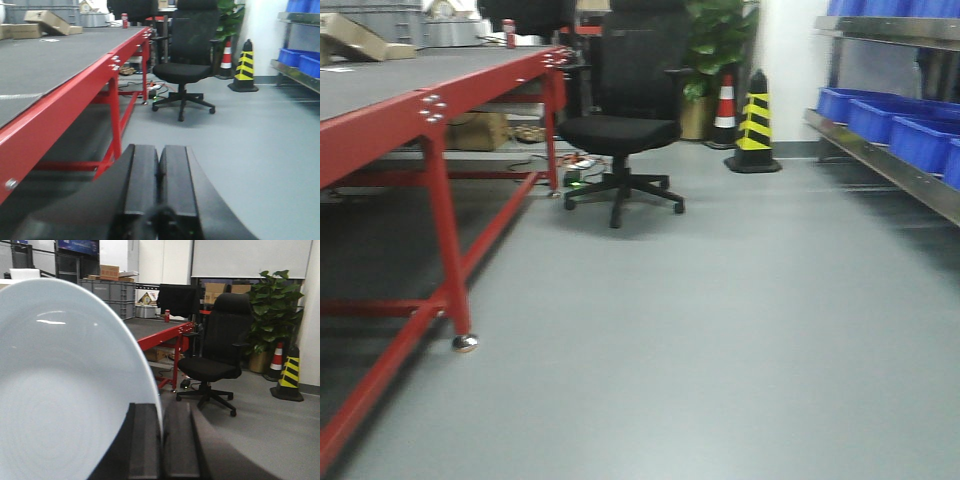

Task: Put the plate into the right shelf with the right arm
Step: 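Drive toward the steel shelf with blue bins carrying the plate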

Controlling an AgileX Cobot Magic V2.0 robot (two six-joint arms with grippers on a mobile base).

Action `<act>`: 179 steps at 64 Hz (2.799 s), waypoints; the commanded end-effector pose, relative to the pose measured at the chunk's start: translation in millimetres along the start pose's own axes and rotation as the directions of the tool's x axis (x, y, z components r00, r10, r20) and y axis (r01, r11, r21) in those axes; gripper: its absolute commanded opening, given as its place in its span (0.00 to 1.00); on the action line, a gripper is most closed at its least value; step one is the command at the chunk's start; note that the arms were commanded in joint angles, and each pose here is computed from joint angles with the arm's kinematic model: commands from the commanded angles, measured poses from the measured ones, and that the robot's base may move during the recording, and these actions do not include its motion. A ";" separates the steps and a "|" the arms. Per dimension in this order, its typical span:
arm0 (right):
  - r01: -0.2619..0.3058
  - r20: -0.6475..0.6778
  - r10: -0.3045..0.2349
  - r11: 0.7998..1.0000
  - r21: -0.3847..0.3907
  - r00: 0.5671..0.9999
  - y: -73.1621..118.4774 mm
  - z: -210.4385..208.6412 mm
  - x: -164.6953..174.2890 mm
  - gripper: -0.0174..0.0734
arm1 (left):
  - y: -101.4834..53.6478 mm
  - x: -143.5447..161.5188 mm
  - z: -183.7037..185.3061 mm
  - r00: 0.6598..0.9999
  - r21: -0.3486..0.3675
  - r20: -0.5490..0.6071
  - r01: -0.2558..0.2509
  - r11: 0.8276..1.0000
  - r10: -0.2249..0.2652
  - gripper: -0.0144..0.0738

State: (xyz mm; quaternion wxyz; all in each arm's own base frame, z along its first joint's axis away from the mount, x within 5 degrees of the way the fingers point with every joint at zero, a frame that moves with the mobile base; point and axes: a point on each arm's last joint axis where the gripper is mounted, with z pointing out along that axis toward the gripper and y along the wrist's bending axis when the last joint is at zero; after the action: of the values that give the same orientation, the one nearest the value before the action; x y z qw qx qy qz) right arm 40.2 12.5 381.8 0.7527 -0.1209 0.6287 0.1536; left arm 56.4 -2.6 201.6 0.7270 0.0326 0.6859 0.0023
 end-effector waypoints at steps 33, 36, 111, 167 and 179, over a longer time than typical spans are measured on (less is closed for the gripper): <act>0.020 0.120 -0.018 1.000 -0.017 0.993 2.0 -0.8 -17.7 0.26 | 2.1 -5.7 -0.8 0.996 -0.025 0.086 0.005 1.000 -0.003 0.11; 0.020 0.120 -0.018 1.000 -0.017 0.993 2.0 -0.8 -17.7 0.26 | 2.1 -5.7 -0.8 0.996 -0.025 0.086 0.005 1.000 -0.003 0.11; 0.020 0.119 -0.018 1.000 -0.017 0.993 1.9 -0.8 -17.7 0.26 | 2.1 -5.7 -0.8 0.996 -0.025 0.086 0.005 1.000 -0.003 0.11; 0.020 0.119 -0.017 1.000 -0.020 0.993 2.1 -0.8 -17.7 0.26 | 3.6 -5.6 -1.1 0.996 -0.052 0.085 0.004 0.999 0.001 0.11; 0.020 0.119 -0.017 1.000 -0.020 0.993 2.1 -0.8 -17.7 0.26 | 3.6 -5.6 -1.1 0.996 -0.052 0.085 0.004 0.999 0.001 0.11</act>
State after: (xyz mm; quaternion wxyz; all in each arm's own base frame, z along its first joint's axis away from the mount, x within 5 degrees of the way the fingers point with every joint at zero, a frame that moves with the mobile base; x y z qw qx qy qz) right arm 39.7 12.4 382.2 0.7543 -0.1209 0.6266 0.1543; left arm 56.4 -0.9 201.7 0.7271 0.0221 0.6861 0.0134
